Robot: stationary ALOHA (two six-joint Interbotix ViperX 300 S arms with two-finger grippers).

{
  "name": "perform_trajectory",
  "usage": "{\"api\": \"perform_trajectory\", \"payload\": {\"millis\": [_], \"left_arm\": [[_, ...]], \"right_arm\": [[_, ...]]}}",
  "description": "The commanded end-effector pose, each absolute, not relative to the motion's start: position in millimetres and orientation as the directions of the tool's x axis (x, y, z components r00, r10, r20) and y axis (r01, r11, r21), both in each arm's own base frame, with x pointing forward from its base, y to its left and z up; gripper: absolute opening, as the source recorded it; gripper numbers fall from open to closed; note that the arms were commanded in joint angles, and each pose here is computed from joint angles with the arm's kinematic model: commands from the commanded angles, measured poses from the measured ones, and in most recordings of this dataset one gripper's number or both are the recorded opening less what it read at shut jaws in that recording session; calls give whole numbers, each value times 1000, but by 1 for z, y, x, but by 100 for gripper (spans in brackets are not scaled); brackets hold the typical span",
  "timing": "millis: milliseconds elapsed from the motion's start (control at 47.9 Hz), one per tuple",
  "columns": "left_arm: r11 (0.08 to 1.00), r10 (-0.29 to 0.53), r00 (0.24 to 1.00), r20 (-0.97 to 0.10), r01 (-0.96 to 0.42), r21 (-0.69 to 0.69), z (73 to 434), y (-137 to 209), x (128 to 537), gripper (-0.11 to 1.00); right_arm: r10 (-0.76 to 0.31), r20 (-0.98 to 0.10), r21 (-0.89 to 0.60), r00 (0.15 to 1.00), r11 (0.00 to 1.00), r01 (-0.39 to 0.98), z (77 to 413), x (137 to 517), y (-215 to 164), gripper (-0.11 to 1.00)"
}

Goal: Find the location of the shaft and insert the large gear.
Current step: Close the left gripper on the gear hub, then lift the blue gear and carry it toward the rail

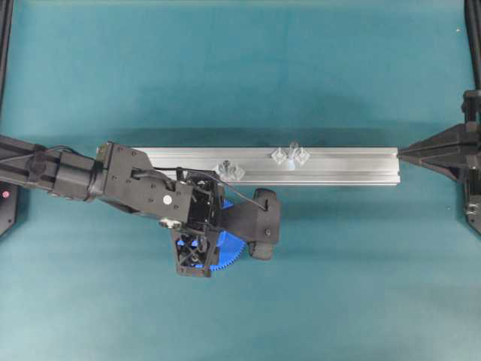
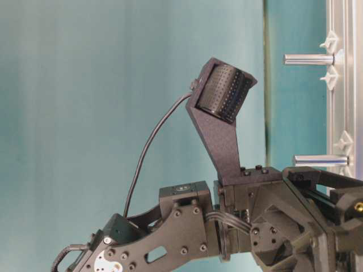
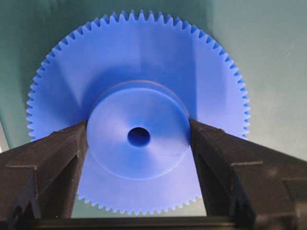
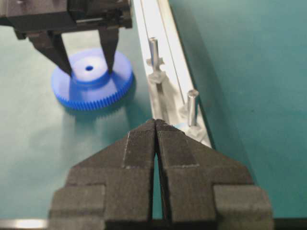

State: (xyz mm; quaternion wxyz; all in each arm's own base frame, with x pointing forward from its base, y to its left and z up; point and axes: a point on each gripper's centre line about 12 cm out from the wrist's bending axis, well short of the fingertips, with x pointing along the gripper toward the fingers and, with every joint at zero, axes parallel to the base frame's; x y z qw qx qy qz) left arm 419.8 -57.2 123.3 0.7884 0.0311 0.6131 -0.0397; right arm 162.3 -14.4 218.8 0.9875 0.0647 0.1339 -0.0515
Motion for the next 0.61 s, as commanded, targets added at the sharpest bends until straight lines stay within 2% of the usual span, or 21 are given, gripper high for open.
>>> {"api": "perform_trajectory", "payload": {"millis": [0, 334, 585], "left_arm": [[994, -31, 305, -952, 109, 3, 146, -59, 424, 70], [994, -36, 350, -936, 111, 3, 166, -59, 427, 70], [992, -35, 353, -935, 127, 10, 190, -59, 429, 70]], "right_arm": [[-88, -265, 123, 960, 985, 124, 221, 164, -15, 0], [-88, -264, 123, 961, 985, 124, 222, 164, -15, 0], [-88, -264, 123, 961, 985, 124, 222, 164, -15, 0]]}}
